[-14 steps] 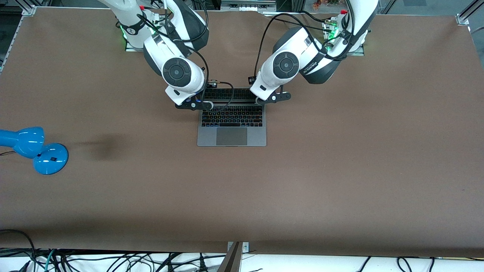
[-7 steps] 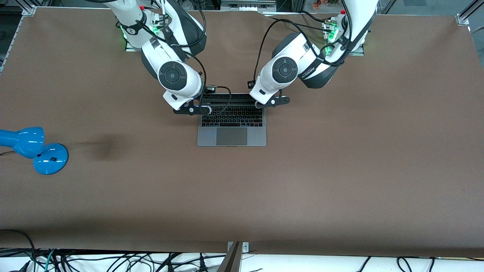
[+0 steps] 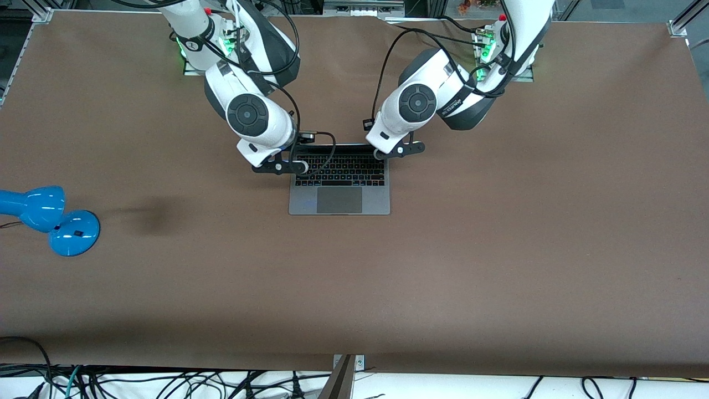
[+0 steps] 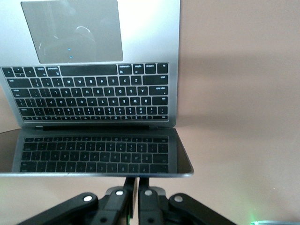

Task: Close laptop with both arms from behind
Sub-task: 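Push the screen's back with both grippers toward the keyboard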

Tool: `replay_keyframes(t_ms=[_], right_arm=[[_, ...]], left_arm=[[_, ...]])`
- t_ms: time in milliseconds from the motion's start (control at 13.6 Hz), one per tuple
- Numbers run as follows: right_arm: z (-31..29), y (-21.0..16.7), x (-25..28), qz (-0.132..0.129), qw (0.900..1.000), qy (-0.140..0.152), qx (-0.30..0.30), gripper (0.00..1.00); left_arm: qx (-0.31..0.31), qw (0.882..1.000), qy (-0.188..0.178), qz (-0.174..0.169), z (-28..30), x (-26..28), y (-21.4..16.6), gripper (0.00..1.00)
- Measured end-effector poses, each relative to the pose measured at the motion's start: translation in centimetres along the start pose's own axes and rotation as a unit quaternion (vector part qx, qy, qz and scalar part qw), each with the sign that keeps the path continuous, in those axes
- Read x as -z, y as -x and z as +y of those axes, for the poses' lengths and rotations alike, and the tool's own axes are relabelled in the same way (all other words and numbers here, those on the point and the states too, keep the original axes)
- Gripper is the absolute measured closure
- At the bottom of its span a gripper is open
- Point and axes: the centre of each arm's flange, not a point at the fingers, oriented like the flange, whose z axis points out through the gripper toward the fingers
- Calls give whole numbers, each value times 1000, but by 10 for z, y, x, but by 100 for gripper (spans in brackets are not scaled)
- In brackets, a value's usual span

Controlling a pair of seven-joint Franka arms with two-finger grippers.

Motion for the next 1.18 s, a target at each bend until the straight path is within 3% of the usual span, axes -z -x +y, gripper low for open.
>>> replay_keyframes(t_ms=[1176], right_arm=[[8,-19,-2,27,999,-13,18,92]], left_arm=[[4,1000,-5,8,6,-22,-41,99]])
